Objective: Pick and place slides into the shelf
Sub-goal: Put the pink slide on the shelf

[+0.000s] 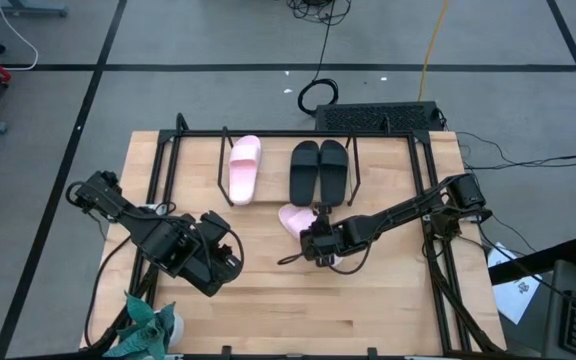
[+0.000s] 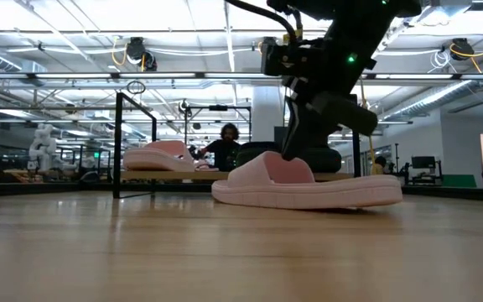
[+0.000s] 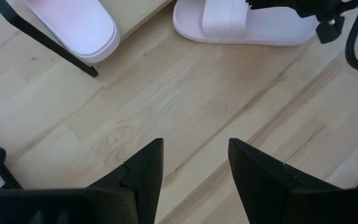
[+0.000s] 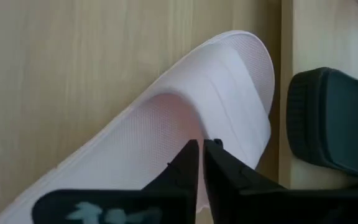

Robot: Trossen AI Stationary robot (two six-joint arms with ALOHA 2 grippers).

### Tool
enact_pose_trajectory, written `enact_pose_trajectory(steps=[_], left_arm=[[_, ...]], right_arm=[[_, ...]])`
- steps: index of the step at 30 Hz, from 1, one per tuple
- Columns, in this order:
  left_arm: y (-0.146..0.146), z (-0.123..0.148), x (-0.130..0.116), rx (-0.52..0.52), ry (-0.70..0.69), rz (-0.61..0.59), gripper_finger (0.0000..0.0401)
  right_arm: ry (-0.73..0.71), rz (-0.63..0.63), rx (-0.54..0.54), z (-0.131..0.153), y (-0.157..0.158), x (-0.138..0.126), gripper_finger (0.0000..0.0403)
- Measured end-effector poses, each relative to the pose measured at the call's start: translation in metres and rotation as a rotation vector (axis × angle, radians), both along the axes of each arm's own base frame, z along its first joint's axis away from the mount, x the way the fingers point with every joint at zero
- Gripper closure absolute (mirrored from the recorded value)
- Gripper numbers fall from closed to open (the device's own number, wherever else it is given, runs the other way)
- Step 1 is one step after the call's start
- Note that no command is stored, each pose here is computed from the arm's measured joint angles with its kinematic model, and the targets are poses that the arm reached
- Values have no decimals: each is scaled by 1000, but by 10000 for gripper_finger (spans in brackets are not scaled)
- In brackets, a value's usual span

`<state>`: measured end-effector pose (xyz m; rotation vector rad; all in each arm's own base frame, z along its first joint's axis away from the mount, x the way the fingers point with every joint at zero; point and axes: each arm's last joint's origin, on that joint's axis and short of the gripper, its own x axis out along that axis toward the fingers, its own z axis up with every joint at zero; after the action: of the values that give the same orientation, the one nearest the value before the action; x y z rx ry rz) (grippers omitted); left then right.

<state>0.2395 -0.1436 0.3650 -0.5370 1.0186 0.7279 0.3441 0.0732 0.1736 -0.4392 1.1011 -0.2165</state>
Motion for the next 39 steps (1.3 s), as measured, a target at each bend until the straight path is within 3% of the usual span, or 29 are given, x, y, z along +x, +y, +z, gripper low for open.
enact_pose_trajectory(steps=[4,9,14,17,29,39], left_arm=[[0,0,0,4,4,-12,219],[-1,0,0,5,5,-16,219],[-4,0,-2,4,4,-26,219],[-4,0,-3,4,2,-28,219],[-4,0,-2,9,-3,-21,219],[-4,0,-2,3,-8,-7,219]], right_arm=[[-7,-15,12,0,0,0,400],[-21,-2,28,0,5,0,377],[19,59,174,0,19,-4,348],[29,81,197,1,26,-8,326],[24,193,161,25,36,-4,243],[2,250,89,32,9,10,211]])
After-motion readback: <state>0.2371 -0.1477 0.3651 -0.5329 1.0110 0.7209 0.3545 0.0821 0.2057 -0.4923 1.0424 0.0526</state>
